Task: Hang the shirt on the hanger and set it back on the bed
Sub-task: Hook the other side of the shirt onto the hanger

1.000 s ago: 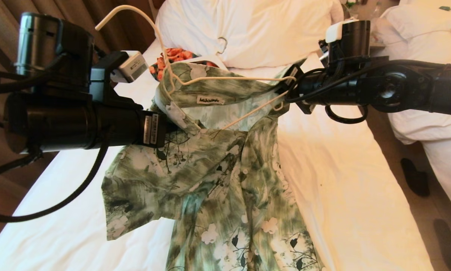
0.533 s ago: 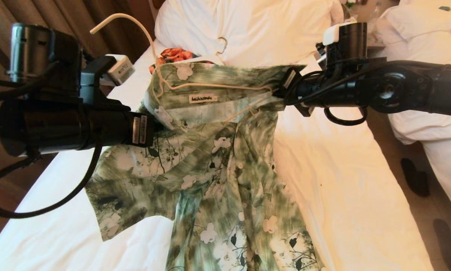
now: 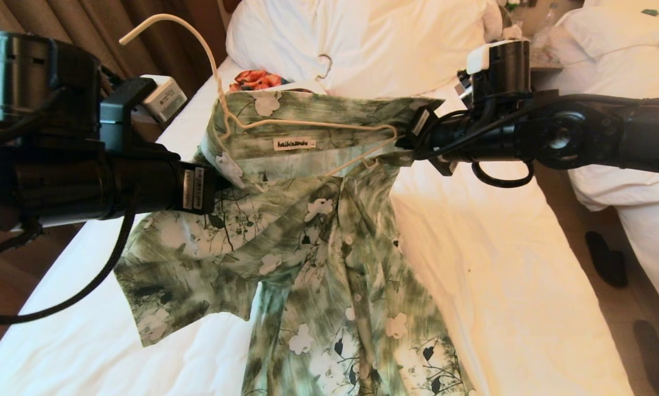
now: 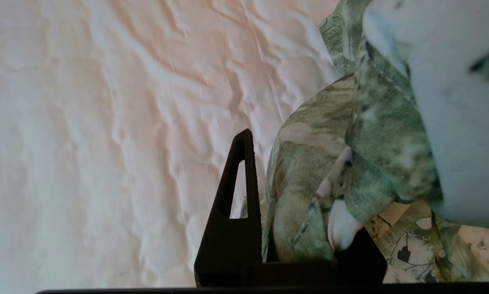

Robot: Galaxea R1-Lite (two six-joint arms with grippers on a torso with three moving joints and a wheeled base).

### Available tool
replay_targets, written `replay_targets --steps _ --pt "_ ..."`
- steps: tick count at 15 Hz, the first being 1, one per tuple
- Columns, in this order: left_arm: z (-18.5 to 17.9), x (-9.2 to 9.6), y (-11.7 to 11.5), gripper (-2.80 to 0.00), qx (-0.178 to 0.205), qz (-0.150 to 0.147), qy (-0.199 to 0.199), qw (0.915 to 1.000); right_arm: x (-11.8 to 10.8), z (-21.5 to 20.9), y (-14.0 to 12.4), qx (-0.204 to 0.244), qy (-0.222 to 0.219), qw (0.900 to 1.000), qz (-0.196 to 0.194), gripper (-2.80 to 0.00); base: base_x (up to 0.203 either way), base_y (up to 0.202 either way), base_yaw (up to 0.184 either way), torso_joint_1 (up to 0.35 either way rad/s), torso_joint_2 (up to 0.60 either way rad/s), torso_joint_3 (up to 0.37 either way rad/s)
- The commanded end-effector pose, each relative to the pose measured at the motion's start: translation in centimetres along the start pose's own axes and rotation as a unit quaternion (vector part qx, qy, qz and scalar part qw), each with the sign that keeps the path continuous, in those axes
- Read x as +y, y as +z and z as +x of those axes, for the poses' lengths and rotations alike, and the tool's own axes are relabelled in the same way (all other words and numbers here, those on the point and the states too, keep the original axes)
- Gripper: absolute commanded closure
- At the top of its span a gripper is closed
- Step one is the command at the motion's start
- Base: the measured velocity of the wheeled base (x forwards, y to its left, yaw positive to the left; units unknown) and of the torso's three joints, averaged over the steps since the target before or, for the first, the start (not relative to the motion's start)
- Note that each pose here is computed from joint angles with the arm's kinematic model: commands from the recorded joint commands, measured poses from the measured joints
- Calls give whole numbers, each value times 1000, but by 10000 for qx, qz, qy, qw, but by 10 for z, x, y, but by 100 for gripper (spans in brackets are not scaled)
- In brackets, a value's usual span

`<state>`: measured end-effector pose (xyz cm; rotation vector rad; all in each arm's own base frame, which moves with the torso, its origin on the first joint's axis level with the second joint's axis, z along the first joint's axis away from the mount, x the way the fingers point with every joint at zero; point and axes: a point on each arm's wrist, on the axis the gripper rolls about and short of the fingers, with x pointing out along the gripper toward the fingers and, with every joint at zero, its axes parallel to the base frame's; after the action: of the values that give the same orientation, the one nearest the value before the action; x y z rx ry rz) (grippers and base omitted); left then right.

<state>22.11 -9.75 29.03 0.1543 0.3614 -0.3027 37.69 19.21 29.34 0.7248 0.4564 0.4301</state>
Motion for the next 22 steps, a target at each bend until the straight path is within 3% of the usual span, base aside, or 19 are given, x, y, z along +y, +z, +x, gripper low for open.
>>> replay_targets --steps 1,4,8,14,20,22 --pt "-9 0 -1 0 -29 5 -86 10000 -5 6 -3 39 -64 10000 30 0 0 0 0 0 0 0" --pt "-20 -8 -2 0 -15 35 -363 9993 -5 9 -4 50 -53 10000 27 0 0 0 0 0 0 0" --pt "-21 -6 -1 0 -61 23 -317 9995 -3 7 -5 82 -45 10000 23 0 0 0 0 0 0 0" --pt "-10 -8 -9 0 159 83 -313 9993 7 -10 3 30 71 10000 18 0 0 0 0 0 0 0" --pt "3 -12 11 0 -81 183 -247 9995 21 -32 5 234 71 9997 9 0 0 0 0 0 0 0" --pt "2 -23 8 0 -33 269 -365 9990 25 -38 8 161 156 9997 -96 0 0 0 0 0 0 0"
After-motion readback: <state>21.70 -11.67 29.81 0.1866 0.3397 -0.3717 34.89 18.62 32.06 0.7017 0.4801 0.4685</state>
